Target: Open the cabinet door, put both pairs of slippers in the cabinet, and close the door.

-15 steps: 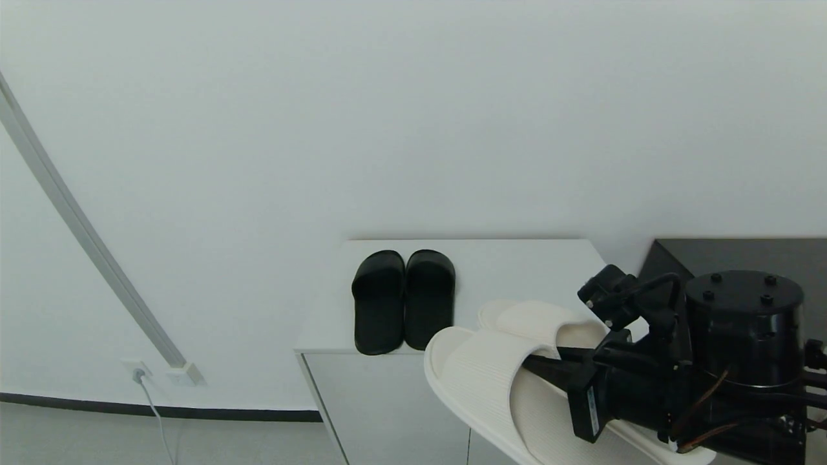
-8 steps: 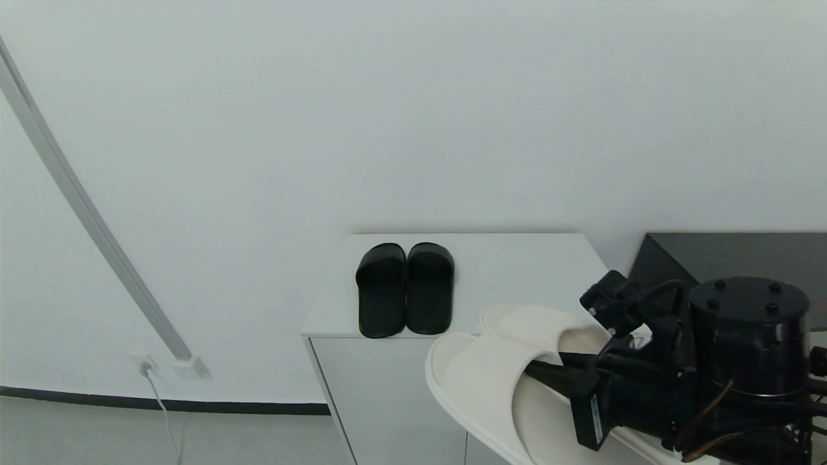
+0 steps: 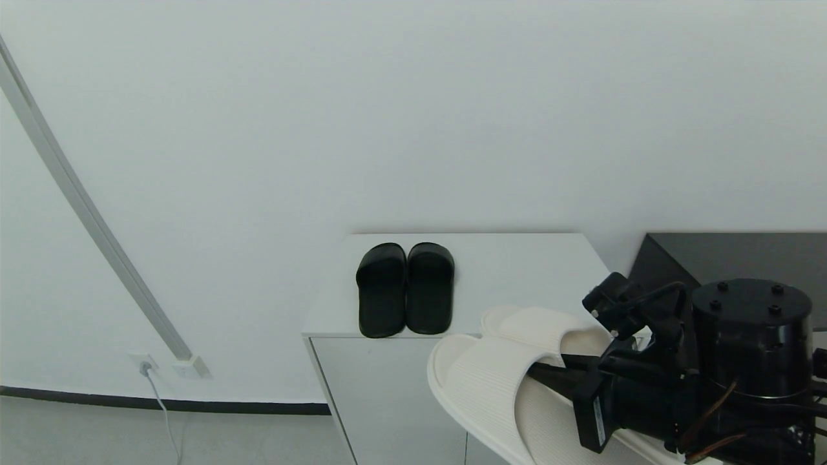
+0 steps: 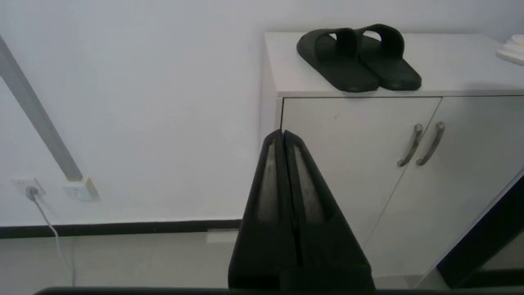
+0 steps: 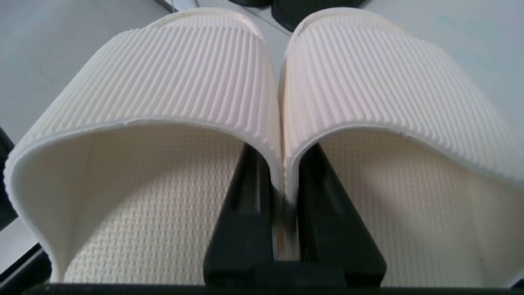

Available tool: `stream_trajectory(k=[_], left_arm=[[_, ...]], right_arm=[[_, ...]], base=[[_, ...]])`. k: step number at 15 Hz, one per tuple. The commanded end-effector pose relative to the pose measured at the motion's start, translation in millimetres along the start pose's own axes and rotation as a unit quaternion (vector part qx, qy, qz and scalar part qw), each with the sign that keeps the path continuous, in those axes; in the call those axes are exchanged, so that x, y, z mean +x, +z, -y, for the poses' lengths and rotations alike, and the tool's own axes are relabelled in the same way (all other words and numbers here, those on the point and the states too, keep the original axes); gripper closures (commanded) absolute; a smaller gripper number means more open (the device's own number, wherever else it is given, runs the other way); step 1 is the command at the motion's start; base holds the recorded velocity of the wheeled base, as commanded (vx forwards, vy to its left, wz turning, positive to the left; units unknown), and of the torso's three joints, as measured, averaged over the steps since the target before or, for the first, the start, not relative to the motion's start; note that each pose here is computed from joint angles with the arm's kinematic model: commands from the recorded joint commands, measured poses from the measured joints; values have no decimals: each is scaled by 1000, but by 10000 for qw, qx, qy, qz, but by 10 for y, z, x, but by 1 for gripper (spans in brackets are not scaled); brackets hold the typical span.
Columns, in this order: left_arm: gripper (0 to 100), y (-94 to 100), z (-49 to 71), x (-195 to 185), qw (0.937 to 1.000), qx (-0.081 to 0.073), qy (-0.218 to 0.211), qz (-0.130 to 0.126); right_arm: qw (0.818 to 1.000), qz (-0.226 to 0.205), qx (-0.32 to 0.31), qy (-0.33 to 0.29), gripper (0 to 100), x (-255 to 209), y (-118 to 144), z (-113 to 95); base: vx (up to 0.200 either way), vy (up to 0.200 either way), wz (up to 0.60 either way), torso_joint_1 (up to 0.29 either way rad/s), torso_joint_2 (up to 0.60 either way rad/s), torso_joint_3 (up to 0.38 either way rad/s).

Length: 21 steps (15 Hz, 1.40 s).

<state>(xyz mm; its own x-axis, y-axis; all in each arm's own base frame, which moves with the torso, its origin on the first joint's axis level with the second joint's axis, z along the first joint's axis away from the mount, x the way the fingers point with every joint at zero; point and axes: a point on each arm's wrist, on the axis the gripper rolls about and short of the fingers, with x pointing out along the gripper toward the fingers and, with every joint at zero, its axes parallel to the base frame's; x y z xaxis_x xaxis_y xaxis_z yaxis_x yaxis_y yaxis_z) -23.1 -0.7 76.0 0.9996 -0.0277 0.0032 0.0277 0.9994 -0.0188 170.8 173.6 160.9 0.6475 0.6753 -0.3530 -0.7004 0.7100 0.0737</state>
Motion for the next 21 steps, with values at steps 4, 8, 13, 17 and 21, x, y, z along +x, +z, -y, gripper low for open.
stream_trajectory(k=[4,8,13,17,21], left_arm=[[100,-1,0,1,10000,2,0,-8],[100,-1,0,1,10000,2,0,-8],[0,-1,0,1,10000,-5,-7,-8],[0,-1,0,1,10000,2,-7,-8],[0,-1,0,1,10000,2,-7,-8]], right_arm=[[10000,-14,-2,5,100,5,-5,-1],[10000,-22,-2,5,100,4,-10,-1],[10000,-45,-7,10,100,7,-22,-7],[10000,-52,-7,2,100,10,-24,-7],[10000,-60,-18,8,100,10,-29,-10]], base=[[0,0,0,-24,44,27],[0,0,0,-145,334,184],[0,0,0,-163,374,210],[0,0,0,-199,471,267],[0,0,0,-226,551,316]])
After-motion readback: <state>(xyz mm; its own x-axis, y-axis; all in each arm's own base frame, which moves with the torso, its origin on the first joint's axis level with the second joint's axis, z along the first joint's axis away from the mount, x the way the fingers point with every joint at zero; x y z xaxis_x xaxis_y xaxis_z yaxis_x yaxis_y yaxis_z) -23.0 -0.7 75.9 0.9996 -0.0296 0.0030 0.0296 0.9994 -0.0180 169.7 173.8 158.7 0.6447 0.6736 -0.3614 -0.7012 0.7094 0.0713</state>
